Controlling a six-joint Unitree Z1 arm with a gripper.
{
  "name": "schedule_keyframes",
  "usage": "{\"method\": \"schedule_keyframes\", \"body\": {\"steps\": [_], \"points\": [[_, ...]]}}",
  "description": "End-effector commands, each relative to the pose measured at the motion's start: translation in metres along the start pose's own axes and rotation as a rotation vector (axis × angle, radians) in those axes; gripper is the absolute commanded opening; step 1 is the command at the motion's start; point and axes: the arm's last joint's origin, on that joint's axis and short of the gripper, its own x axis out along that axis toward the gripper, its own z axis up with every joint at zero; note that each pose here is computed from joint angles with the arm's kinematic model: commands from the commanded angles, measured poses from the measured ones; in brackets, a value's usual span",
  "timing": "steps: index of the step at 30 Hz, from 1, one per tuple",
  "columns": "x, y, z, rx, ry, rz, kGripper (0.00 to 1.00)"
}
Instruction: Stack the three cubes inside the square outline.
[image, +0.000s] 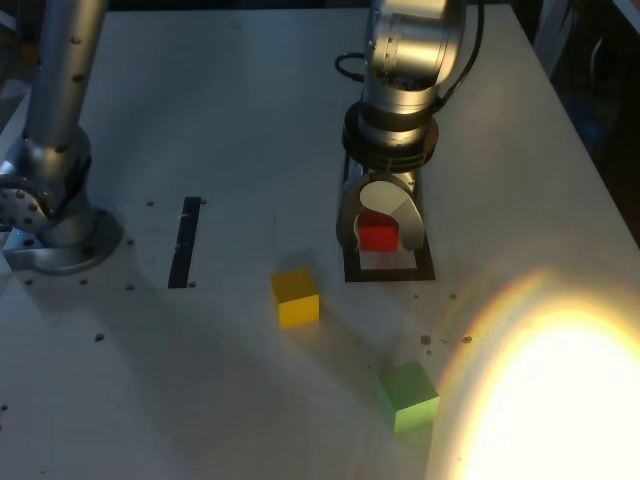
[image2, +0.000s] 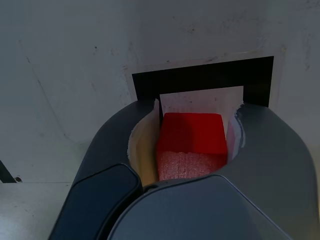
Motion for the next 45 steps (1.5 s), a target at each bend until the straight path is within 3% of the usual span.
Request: {"method": "schedule_keyframes", "body": {"steps": [1, 3, 9, 13, 21, 26, 28, 30, 32, 36, 42, 45], "points": [[0.003, 0.000, 0.002, 0.001, 0.003, 0.000, 0.31], [0.004, 0.000, 0.003, 0.001, 0.003, -0.002, 0.39], [0.005, 0.000, 0.005, 0.007, 0.003, -0.007, 0.77], [0.003, 0.000, 0.005, 0.013, -0.004, -0.012, 0.88], [-0.007, 0.001, -0.002, 0.013, -0.019, -0.012, 0.96], [-0.049, -0.011, -0.027, 0.021, -0.072, -0.017, 1.00], [-0.070, -0.021, -0.042, 0.018, -0.077, -0.016, 0.99], [-0.086, -0.030, -0.060, -0.001, -0.044, -0.018, 0.97], [-0.095, -0.037, -0.078, -0.035, 0.014, -0.025, 0.94], [-0.098, -0.048, -0.101, -0.105, 0.109, -0.049, 0.90], [-0.083, -0.075, -0.102, -0.144, 0.122, -0.082, 0.89], [-0.075, -0.085, -0.101, -0.173, 0.114, -0.067, 0.89]]}}
